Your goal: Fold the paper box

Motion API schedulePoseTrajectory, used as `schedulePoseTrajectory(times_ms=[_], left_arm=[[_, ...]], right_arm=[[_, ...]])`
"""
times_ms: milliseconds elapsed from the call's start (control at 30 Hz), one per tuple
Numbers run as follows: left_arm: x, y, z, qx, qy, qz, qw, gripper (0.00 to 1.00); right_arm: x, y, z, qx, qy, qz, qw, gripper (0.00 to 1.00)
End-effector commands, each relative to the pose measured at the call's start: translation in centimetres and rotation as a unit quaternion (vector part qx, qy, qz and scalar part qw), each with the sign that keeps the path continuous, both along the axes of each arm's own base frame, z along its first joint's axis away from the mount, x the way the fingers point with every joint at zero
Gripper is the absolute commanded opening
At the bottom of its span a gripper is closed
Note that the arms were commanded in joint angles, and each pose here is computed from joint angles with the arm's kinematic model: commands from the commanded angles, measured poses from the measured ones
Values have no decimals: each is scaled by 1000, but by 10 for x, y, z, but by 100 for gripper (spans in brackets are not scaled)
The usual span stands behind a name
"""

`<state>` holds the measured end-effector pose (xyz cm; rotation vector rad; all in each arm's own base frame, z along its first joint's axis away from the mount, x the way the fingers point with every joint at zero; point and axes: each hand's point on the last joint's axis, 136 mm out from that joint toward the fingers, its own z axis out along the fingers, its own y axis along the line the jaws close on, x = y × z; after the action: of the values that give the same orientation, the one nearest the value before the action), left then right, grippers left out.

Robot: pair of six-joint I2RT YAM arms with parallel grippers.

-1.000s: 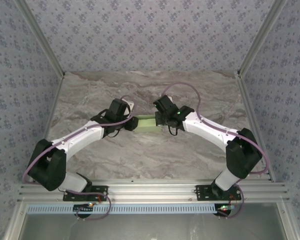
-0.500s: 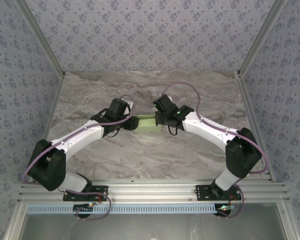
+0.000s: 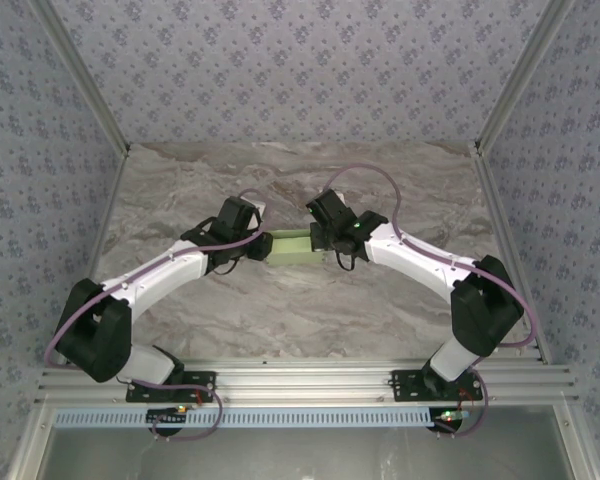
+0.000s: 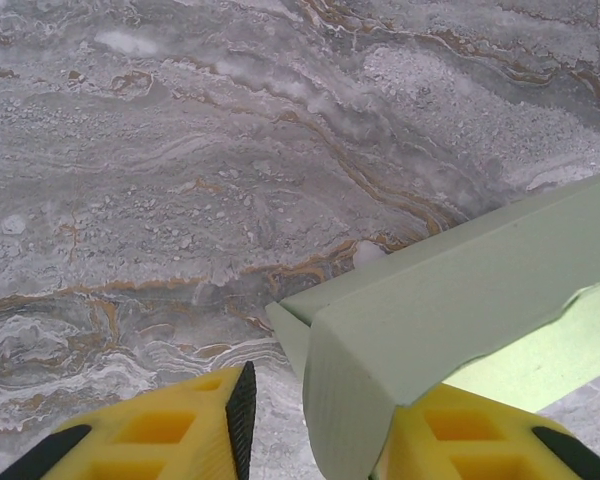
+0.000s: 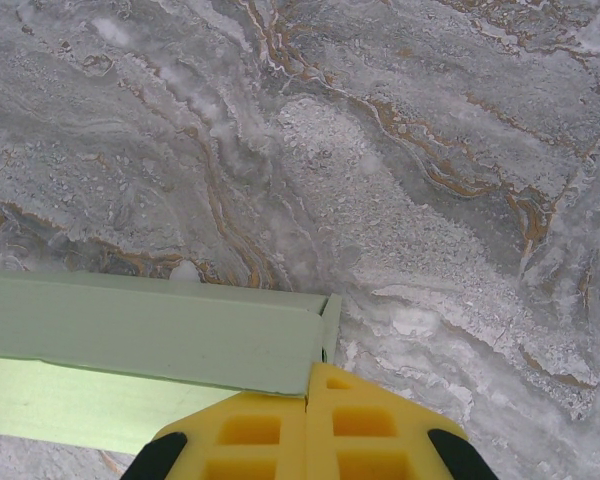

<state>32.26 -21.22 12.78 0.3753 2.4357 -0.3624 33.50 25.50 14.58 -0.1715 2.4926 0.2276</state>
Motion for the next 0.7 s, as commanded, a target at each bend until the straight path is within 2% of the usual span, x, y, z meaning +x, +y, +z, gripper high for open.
schedulePoseTrajectory(times_ms=[0,100,300,467,667], left_arm=[[6,0,22,-6,-23,9,1000,34],[6,-1,23,-5,-24,6,1000,25],[5,-7,23,-5,-21,-1,1000,19],[3,-14,21,-7,-16,-5,1000,19],[1,-20,16,-10,-8,-2,1000,24]], right_arm=[[-2,0,-5,-7,15,-6,1000,4],[-2,0,-5,-7,15,-6,1000,4],[-2,0,-7,-8,16,-6,1000,4],[-3,1,-8,-8,19,-6,1000,4],[-3,2,-7,-10,16,-8,1000,4]])
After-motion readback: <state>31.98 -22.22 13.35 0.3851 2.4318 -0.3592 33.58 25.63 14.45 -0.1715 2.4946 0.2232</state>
